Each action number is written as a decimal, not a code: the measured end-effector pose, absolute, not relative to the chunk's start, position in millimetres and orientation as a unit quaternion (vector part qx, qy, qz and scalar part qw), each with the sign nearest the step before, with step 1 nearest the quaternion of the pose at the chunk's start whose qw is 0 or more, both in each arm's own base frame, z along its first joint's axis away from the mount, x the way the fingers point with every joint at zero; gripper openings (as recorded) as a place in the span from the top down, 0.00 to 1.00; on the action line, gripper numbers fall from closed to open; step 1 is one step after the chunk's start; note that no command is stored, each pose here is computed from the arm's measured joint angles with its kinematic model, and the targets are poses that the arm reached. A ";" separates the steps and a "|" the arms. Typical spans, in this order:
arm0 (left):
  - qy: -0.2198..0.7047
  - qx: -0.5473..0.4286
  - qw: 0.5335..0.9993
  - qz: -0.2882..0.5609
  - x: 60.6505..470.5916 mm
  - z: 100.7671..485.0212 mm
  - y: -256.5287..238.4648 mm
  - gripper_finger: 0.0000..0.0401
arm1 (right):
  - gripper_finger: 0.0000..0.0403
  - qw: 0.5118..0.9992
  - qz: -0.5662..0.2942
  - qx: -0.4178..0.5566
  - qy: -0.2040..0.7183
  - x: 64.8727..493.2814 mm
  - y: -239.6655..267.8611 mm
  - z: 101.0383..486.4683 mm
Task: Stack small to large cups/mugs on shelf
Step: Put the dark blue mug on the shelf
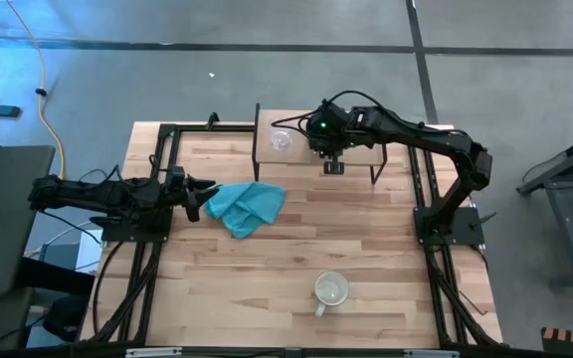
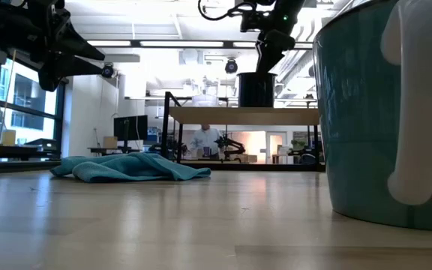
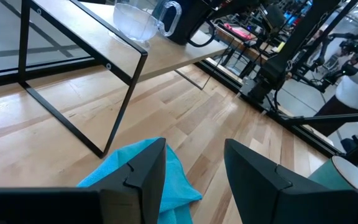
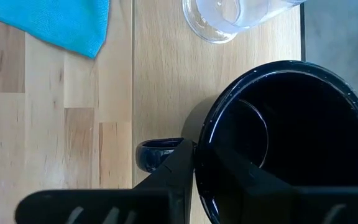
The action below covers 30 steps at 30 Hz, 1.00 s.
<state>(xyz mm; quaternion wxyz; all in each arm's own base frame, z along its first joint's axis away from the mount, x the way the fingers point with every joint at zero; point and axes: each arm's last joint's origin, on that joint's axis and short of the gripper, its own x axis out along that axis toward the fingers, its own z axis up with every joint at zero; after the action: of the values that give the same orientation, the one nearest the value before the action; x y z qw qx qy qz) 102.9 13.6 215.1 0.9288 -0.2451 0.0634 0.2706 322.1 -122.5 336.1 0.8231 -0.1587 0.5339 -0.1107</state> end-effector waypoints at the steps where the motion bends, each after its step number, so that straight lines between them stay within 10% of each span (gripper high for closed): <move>1: 0.064 -0.245 0.929 0.271 103.0 215.0 13.6 0.62 | 0.90 0.823 -0.111 -0.159 0.534 322.1 -122.5 336.1; 30: 0.065 -0.245 0.929 0.271 102.8 214.7 13.6 0.62 | 0.90 0.822 -0.116 -0.166 0.531 320.6 -122.4 339.4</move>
<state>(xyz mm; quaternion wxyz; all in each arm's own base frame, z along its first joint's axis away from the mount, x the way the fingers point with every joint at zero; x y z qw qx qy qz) 102.8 13.6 214.7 0.9286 -0.2445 0.0655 0.2713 320.6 -122.4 339.4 0.8225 -0.1660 0.5314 -0.1164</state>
